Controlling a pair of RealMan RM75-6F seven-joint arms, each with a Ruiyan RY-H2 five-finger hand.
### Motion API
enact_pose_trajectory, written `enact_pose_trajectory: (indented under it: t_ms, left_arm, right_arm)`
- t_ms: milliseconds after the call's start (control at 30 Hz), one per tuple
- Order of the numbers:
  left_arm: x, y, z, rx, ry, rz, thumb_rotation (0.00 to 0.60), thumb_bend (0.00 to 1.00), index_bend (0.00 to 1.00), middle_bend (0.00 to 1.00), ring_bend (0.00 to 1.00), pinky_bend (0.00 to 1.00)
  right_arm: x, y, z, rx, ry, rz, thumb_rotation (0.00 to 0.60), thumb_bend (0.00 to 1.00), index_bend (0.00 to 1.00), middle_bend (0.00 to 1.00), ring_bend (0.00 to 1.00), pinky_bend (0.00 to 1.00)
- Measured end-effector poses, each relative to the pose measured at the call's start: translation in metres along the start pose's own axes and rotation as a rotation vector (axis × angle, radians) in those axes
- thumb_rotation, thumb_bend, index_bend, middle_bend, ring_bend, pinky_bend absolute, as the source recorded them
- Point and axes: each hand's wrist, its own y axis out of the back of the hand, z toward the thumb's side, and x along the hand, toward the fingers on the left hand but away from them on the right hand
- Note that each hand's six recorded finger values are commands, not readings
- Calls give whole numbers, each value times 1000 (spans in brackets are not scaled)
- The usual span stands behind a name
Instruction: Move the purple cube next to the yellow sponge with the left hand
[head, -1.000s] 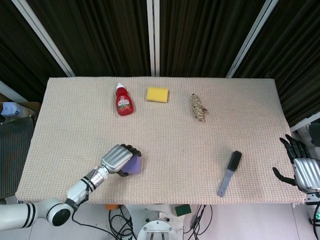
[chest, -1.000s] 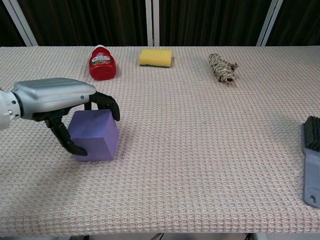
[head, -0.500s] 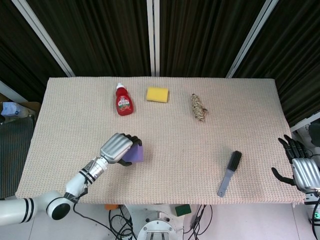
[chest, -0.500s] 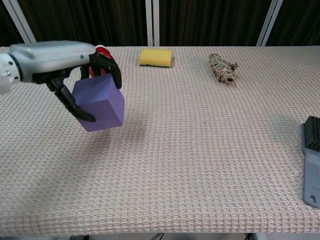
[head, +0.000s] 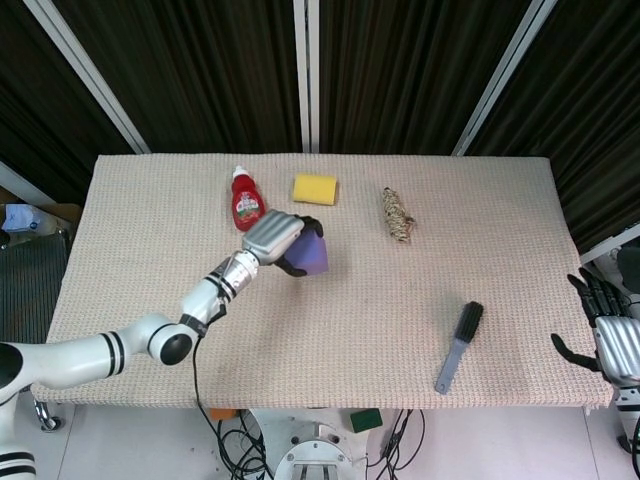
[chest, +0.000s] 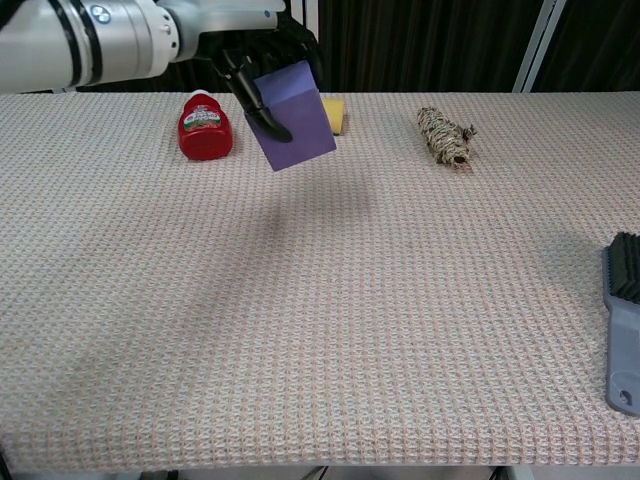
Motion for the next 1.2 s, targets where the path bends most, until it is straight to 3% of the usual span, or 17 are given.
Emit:
enact_pose_trajectory:
  t_ms: [233,433,500,600,667,800,967,1100,1200]
  left_arm:
    - [46,-25,13,31,31,-15,600,232,465,501,430,552]
    - [66,-38,14,49,67,-44,600,242,457,487,423,553]
    - [68,-43,13,55,76,-64,600,238,347,383,347,499]
    - [68,-51,12,64,76,-109,600,193,72,119,157,327]
    - [68,-56,13,50,72,-134,600,155,39,70,122,275]
    - [67,-50,13,33,69,-90,599,34,10,47,94,200]
    - [60,-37,9,8,56,-31,574,1,0,39,80,188]
    - [50,-23,10,-19,40,-5,451,0,1,38,71,189]
    - [36,-8,11,-55,24,13,437,0,10,36,71,189]
  right_arm:
    - [-1,1,-3,-2,-11,3,600,310,0,0,0,0]
    - [-2,2,-5,-6,-18,3,600,301,0,0,0,0]
    - [-3,2,-7,-11,-27,5,600,294,0,0,0,0]
    - [-4,2,-9,-8,-34,6,600,294,0,0,0,0]
    - [-4,1,-10,-9,-38,9,600,294,0,0,0,0]
    - [-6,-2,-12,-9,-47,21,600,295,0,0,0,0]
    - [-8,-6,-13,-12,-51,30,600,294,0,0,0,0]
    - [-8,-7,-14,-8,-50,32,600,294,0,0,0,0]
    - [-9,-10,-14,-4,-51,43,600,295,0,0,0,0]
